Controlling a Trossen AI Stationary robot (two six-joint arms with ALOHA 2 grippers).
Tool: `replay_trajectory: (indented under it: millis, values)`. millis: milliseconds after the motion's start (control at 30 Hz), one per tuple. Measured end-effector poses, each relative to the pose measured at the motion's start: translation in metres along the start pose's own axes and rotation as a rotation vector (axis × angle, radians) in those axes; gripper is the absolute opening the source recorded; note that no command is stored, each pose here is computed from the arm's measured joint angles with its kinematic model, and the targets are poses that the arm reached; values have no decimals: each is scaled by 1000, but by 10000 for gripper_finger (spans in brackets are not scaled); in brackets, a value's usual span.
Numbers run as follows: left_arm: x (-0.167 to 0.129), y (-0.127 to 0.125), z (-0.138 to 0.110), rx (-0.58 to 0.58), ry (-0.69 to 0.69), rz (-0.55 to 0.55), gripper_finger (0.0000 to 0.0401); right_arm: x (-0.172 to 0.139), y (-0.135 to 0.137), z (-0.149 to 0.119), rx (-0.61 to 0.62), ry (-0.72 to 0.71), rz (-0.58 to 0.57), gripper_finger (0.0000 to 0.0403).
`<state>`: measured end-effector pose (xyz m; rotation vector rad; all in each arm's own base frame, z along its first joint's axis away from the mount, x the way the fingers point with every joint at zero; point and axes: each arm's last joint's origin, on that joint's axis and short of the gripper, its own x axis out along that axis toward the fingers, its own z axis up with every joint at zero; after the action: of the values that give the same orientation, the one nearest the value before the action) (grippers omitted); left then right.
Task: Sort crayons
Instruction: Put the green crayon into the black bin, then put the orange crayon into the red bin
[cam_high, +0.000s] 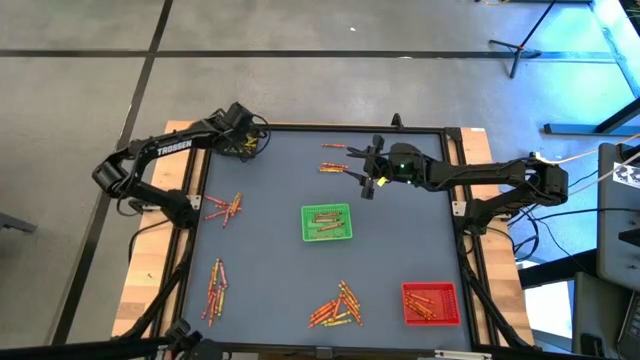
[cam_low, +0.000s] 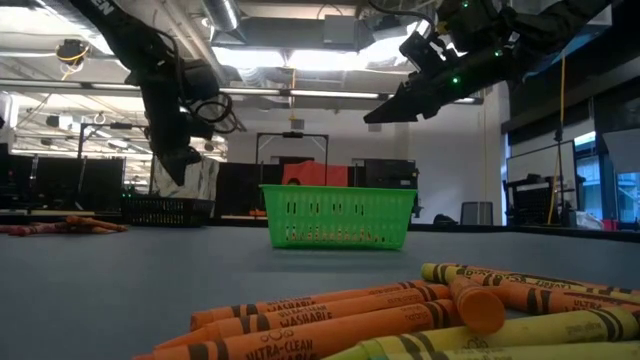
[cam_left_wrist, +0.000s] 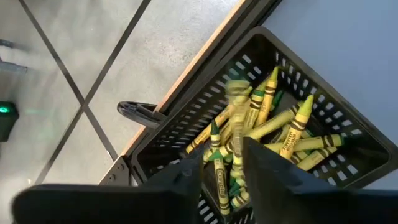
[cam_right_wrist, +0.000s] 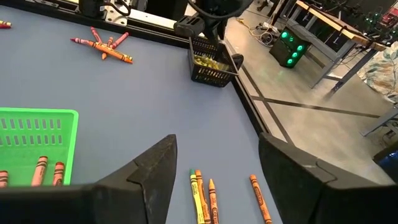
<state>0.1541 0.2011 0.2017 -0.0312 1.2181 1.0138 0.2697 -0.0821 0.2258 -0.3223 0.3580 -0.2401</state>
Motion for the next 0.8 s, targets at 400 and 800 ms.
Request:
replay_trajectory:
  millis: [400,800]
  values:
    - [-55,-12,32,-13,-493,-288,121,0,0,0,0,1,0,222]
    - [-61,-58,38,-28,-1020,-550,121,0,0,-3,0,40,-32,222]
